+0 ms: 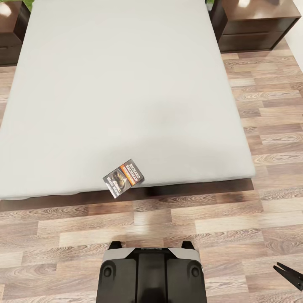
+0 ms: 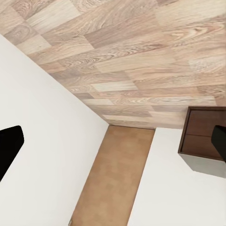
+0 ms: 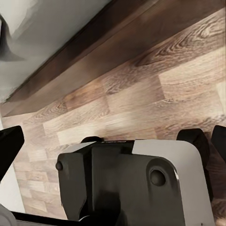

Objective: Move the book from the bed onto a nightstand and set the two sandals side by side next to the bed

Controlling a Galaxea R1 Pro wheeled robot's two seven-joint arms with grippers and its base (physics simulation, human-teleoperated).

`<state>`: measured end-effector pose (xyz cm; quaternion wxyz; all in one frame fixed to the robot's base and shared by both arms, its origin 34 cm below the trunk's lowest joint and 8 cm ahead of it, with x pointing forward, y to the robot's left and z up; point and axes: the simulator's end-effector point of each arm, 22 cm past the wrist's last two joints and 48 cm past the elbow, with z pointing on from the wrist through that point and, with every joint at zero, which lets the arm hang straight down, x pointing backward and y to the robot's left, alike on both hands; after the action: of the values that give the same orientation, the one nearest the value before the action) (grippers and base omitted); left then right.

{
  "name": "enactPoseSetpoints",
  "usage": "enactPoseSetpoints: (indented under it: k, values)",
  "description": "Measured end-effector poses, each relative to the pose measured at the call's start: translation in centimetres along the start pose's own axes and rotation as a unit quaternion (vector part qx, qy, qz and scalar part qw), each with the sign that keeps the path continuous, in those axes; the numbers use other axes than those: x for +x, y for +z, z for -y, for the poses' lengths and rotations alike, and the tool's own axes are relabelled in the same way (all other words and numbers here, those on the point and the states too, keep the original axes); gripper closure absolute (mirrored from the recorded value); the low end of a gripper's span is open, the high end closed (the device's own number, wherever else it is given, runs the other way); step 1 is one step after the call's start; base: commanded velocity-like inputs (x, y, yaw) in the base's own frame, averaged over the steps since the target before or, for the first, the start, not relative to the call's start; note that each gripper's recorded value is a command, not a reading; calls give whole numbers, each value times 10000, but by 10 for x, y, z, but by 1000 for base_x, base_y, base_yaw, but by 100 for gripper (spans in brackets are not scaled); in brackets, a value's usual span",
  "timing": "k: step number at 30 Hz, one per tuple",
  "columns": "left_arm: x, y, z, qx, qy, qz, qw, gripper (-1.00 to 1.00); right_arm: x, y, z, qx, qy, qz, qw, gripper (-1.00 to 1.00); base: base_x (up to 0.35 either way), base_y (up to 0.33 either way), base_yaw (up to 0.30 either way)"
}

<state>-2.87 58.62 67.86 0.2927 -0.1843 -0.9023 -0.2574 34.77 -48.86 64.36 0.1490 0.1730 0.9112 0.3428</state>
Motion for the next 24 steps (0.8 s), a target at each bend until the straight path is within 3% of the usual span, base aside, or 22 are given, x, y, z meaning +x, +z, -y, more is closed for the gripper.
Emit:
enactPoseSetpoints:
  k: [15,24]
  values:
    - [0,0,2,45,4,-5,10000,-100,-7,1,1,3,191,61,9998,-100,-25,0,0]
    - [0,0,4,93,9,-8,10000,-100,-39,19,-7,-176,299,198,9992,-100,-17,0,0]
